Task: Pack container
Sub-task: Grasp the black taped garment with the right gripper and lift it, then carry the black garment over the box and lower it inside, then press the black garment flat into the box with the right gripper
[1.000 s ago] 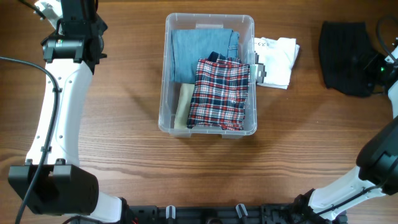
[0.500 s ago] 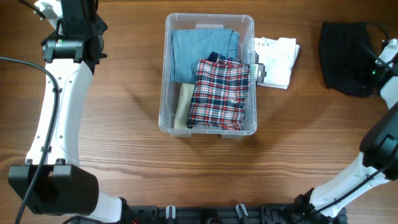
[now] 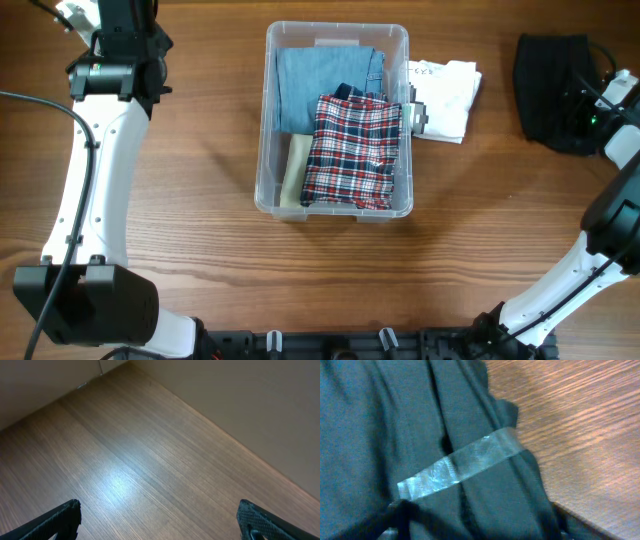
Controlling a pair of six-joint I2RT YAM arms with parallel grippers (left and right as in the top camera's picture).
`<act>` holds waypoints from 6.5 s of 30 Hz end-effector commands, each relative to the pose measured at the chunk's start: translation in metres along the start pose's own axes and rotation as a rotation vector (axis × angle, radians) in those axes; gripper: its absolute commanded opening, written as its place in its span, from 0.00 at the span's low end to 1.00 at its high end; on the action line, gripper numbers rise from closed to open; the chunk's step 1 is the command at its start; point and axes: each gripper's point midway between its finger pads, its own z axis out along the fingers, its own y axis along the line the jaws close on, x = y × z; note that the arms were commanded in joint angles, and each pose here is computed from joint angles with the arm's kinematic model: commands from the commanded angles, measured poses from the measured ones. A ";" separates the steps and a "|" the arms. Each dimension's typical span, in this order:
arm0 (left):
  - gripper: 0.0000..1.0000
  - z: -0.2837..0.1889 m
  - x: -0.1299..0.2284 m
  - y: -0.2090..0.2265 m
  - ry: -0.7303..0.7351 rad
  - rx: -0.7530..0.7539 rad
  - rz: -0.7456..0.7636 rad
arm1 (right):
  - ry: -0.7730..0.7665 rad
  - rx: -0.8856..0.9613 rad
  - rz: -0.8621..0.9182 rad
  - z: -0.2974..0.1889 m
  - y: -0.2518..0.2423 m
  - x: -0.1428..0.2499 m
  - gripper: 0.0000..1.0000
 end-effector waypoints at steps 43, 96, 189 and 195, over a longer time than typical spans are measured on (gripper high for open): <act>1.00 0.003 -0.001 0.003 -0.006 -0.019 0.005 | -0.049 -0.721 0.093 -0.300 0.433 -0.017 0.04; 1.00 0.003 -0.001 0.003 -0.006 -0.019 0.005 | 0.069 -0.444 -0.257 -0.231 0.458 0.097 0.99; 1.00 0.003 -0.001 0.003 -0.006 -0.019 0.005 | 0.000 -0.383 -0.562 -0.201 0.458 0.097 0.04; 1.00 0.003 -0.001 0.003 -0.006 -0.019 0.005 | -0.094 -0.277 -0.358 -0.254 0.396 0.030 0.04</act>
